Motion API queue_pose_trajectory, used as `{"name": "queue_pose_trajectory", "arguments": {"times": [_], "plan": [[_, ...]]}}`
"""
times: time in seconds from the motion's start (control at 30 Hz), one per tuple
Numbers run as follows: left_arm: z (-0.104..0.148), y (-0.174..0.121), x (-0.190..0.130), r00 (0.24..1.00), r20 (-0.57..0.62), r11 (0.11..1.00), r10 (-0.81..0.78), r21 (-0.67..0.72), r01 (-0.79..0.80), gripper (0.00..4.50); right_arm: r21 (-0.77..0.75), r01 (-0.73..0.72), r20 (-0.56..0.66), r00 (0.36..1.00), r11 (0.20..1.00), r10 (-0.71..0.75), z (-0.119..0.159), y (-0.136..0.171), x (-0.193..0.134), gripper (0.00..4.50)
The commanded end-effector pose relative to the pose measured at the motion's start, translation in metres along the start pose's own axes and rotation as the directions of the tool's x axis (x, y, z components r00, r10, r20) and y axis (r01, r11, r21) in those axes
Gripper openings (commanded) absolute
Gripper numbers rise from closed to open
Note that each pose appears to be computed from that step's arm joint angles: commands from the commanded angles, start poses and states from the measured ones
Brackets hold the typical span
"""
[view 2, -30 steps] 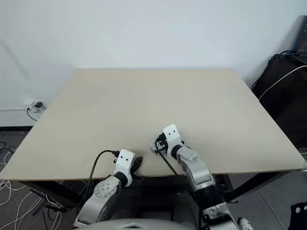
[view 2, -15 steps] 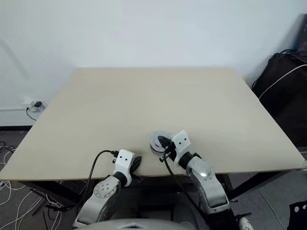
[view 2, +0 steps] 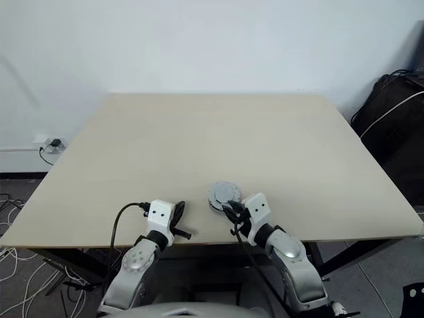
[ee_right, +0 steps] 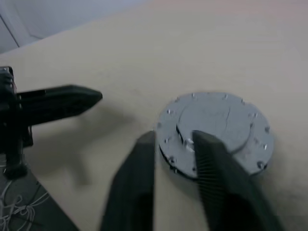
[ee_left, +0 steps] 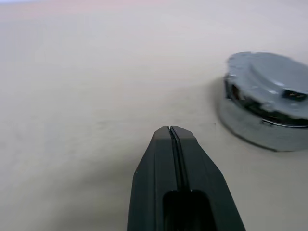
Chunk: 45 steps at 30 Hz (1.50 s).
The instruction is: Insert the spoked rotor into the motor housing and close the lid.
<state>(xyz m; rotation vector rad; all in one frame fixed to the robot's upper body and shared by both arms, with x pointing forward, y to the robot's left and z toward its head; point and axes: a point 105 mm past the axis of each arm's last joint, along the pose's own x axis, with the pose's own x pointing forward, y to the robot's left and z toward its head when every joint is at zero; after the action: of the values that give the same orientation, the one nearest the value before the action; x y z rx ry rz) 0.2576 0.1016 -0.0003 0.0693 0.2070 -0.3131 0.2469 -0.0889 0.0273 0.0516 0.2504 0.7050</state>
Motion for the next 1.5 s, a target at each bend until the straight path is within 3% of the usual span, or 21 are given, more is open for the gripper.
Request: {"name": "queue_pose_trajectory", "arguments": {"times": [0.03, 0.23, 0.8, 1.5], "plan": [[0.009, -0.002, 0.003, 0.999, 0.047, 1.0, -0.006, -0.006, 0.006, 0.0, -0.019, -0.011, 0.051, 0.999, 1.0, 0.012, 0.017, 0.002, 0.001, 2.62], [0.006, -0.006, 0.004, 0.999, 0.027, 1.0, -0.03, 0.009, 0.03, 0.0, -0.013, -0.012, 0.048, 0.999, 1.0, 0.013, 0.016, 0.003, 0.001, 4.47], [0.002, -0.007, 0.003, 0.999, 0.007, 0.999, -0.043, 0.017, 0.043, 0.0, 0.032, -0.041, -0.025, 0.999, 0.999, 0.042, 0.006, 0.004, -0.006, 4.47], [0.001, -0.009, 0.003, 0.999, -0.003, 0.998, -0.054, 0.021, 0.054, 0.0, 0.031, -0.038, -0.03, 0.999, 0.999, 0.039, 0.002, 0.002, -0.004, 4.47]]}}
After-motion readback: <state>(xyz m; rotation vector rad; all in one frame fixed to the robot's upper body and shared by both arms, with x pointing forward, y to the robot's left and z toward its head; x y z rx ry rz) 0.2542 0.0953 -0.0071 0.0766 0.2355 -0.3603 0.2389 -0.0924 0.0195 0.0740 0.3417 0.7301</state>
